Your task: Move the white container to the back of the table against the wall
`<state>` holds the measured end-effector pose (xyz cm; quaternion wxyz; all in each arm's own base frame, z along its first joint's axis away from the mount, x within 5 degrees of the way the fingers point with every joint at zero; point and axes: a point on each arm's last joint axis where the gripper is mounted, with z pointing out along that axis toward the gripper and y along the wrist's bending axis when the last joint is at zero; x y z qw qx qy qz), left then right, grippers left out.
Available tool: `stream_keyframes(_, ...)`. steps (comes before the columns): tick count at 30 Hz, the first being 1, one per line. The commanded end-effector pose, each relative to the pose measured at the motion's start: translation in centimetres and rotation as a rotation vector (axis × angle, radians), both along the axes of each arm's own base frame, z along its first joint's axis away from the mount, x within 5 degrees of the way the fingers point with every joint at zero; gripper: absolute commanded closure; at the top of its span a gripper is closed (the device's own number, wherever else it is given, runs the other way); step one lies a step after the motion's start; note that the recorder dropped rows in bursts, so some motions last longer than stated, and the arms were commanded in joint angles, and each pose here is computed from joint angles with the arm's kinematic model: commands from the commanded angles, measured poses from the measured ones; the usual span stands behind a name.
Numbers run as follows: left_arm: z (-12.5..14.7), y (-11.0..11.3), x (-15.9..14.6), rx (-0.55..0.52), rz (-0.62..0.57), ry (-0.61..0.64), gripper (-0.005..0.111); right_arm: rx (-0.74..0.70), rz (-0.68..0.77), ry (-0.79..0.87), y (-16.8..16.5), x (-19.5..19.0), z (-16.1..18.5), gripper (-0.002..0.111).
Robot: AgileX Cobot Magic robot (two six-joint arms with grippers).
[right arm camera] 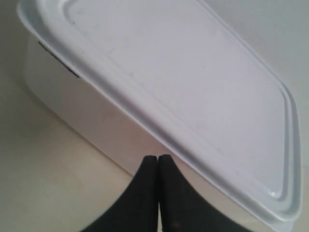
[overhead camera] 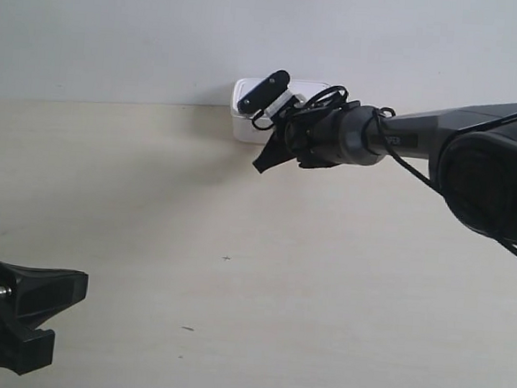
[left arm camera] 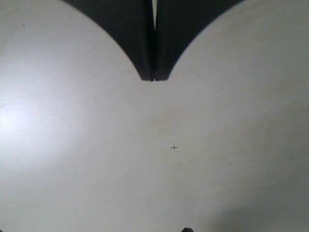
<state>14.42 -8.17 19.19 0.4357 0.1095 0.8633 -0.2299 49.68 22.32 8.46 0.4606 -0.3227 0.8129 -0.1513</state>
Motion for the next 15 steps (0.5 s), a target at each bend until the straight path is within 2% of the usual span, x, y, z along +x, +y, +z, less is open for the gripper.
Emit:
stream_keyframes(1,0.04,0.07,-0.08,-0.007,0.004,-0.004,0.107,0.010,0.010,-0.004,-0.39,0.44,0.26,0.108)
stream_keyframes(15,0.04,0.07,-0.08,-0.007,0.004,-0.004,0.107,0.033,0.011,-0.014,-0.20,1.05,0.29,0.108)
